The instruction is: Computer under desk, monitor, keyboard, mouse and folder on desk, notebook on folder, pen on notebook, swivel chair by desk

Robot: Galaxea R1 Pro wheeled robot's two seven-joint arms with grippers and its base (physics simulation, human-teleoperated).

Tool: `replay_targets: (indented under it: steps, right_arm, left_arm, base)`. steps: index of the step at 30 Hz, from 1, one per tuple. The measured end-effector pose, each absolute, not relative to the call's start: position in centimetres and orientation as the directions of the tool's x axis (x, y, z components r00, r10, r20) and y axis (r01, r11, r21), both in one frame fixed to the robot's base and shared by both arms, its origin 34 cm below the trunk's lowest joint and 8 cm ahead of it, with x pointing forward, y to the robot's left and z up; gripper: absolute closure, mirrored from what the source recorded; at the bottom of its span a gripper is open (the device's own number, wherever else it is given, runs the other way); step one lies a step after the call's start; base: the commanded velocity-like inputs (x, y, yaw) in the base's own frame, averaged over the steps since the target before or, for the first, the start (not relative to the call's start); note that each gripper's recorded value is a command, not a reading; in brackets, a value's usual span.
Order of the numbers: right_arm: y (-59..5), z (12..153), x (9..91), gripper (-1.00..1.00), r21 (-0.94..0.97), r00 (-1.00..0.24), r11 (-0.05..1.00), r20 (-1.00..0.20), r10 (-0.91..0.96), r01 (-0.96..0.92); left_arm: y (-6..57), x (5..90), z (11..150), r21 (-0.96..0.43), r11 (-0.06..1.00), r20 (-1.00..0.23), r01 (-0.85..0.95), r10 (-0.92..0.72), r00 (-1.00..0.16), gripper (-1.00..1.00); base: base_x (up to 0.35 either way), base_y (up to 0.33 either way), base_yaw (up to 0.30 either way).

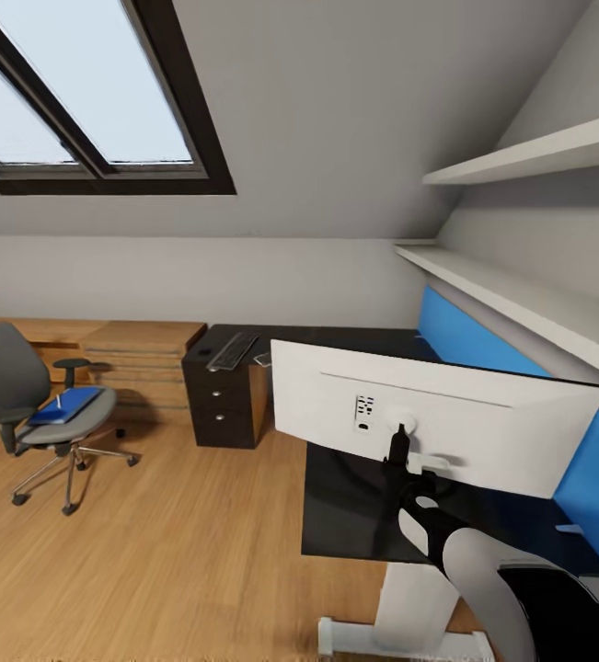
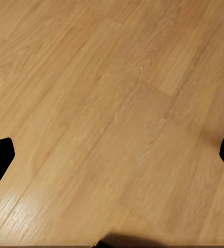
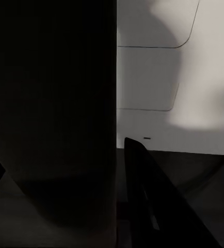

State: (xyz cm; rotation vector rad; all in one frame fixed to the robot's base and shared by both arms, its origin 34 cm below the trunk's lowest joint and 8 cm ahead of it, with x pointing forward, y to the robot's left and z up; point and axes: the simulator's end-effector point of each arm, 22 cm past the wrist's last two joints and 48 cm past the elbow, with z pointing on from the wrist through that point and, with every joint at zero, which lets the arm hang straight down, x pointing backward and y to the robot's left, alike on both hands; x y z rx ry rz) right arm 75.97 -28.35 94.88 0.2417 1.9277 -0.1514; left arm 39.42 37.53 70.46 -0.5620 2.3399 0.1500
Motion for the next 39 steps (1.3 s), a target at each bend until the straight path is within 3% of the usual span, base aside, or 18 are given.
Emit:
replay_targets:
  steps: [14, 32, 33, 39]
  right_arm:
    - [-28.39, 94.88, 75.92, 1.0, 0.011, -0.348, 0.97, -0.933, 0.097, 0.241]
    - [-28.46, 94.93, 75.91, 1.0, 0.009, -0.348, 0.97, -0.933, 0.095, 0.242]
    - [-28.43, 94.93, 75.91, -1.0, 0.009, -0.348, 0.97, -0.933, 0.095, 0.242]
    - [-28.37, 94.97, 75.94, -1.0, -0.001, -0.348, 0.972, -0.934, 0.083, 0.233]
  left_arm:
    - [37.64, 39.39, 70.49, -0.049, 0.897, -0.673, -0.44, -0.355, -0.649, -1.0]
    - [37.58, 39.37, 70.49, -0.049, 0.896, -0.674, -0.441, -0.356, -0.648, -1.0]
    - [37.58, 39.37, 70.5, -0.049, 0.896, -0.674, -0.441, -0.356, -0.648, -1.0]
    - [37.57, 39.37, 70.49, -0.049, 0.896, -0.674, -0.441, -0.356, -0.648, -1.0]
  base:
    - [-0.255, 0.207, 0.0]
    - [0.065, 0.121, 0.0]
    - [0.0, 0.0, 0.0]
    - [0.0, 0.0, 0.0]
